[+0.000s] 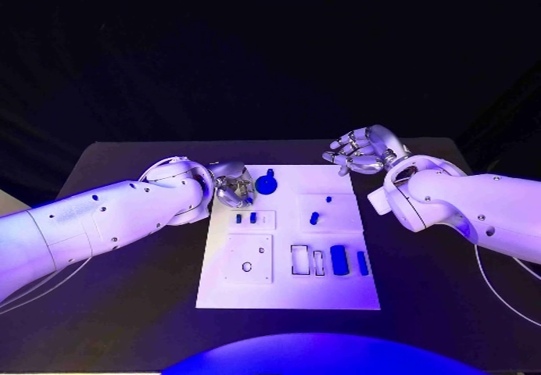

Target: Assemble the parts on the task board

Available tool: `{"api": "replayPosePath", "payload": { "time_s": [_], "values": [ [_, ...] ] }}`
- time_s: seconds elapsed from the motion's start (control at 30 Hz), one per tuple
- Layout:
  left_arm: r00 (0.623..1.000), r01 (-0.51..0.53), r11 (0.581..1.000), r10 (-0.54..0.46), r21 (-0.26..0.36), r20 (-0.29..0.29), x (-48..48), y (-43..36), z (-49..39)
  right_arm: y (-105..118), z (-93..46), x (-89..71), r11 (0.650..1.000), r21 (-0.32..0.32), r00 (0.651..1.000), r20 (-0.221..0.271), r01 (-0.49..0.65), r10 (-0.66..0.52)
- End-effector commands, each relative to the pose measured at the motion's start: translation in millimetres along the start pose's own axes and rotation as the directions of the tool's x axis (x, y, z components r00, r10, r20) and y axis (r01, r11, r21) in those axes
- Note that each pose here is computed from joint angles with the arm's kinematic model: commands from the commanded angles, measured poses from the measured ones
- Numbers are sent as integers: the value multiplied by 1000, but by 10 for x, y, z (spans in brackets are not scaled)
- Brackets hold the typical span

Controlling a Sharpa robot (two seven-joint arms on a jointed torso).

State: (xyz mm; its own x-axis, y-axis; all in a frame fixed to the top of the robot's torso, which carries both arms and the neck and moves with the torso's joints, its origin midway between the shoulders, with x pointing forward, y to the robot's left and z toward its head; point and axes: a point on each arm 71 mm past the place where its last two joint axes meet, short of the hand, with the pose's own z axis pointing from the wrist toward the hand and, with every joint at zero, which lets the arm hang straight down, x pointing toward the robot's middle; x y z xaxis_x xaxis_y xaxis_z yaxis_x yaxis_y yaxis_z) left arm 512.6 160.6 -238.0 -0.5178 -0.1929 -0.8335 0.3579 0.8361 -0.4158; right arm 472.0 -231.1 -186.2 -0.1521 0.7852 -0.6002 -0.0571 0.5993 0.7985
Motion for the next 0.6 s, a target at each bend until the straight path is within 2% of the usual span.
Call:
{"api": "replayPosePath", "payload": {
  "time_s": [0.03, 0.6],
  "values": [
    [1000, 9, 1000, -9, 4, 5, 19, -4, 1, 13, -1, 13, 1000, -18, 1000, -13, 9, -9],
    [1000, 15, 1000, -15, -8, -3, 28, 30, -18, -1, -1, 13, 1000, -15, 1000, -16, 17, -17]
  ]
}}
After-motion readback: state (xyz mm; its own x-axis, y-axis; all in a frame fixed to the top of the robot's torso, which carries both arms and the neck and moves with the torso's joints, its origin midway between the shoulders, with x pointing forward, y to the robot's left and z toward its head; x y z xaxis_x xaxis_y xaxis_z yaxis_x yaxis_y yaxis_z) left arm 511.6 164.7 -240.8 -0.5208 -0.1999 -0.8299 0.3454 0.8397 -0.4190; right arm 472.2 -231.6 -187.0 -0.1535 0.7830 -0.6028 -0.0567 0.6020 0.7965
